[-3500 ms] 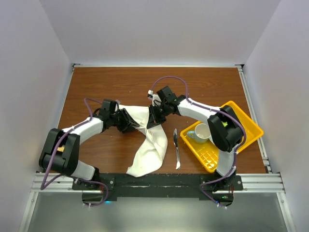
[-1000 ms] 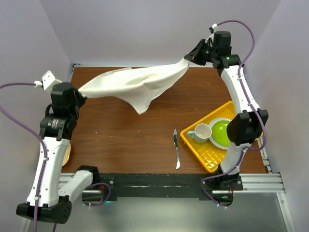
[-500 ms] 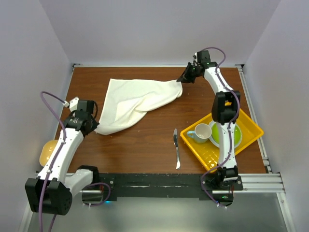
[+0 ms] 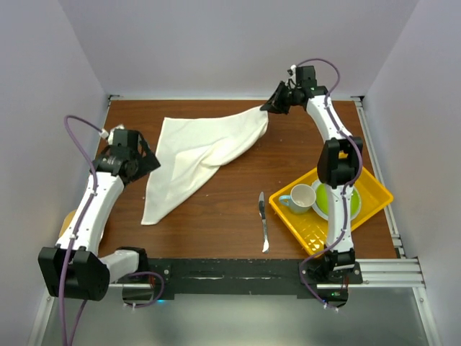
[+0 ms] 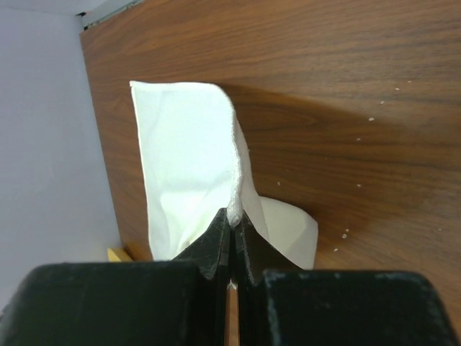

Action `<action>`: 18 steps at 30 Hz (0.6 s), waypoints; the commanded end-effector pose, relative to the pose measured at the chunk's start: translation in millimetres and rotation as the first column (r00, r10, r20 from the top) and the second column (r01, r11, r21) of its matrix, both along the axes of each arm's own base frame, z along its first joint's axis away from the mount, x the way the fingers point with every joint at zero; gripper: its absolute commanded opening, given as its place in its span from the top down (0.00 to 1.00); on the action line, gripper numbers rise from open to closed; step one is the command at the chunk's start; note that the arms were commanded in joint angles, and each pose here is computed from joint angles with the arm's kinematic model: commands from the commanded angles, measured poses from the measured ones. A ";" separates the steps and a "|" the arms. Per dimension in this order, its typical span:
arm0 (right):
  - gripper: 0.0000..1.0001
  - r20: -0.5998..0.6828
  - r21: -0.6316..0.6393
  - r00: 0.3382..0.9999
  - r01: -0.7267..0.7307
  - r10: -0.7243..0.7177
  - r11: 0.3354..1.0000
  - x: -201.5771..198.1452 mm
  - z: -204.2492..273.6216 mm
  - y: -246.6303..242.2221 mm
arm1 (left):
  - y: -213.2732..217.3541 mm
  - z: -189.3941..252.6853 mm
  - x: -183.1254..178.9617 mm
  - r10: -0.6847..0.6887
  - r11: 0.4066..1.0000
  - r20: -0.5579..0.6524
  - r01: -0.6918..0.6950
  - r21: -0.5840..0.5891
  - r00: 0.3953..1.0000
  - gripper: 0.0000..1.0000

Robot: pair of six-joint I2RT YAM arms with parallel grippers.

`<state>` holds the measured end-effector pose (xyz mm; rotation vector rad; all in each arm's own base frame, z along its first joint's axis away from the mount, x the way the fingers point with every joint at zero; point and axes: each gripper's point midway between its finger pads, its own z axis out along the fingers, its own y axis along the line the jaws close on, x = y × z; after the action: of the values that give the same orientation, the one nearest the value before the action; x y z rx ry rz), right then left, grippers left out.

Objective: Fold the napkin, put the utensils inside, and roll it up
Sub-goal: Flatten the napkin out

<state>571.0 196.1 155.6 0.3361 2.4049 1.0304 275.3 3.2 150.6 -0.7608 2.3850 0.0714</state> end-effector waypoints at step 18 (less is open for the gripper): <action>1.00 -0.033 -0.158 0.970 -0.241 0.239 0.957 -92.1 33.4 44.8 | -6.9 -45.1 344.2 -0.323 0.943 0.197 0.296 0.155 0.926 0.23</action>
<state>490.3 254.4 163.7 0.0566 2.5839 0.9685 583.8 -10.7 82.7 -0.3469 2.3402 0.0691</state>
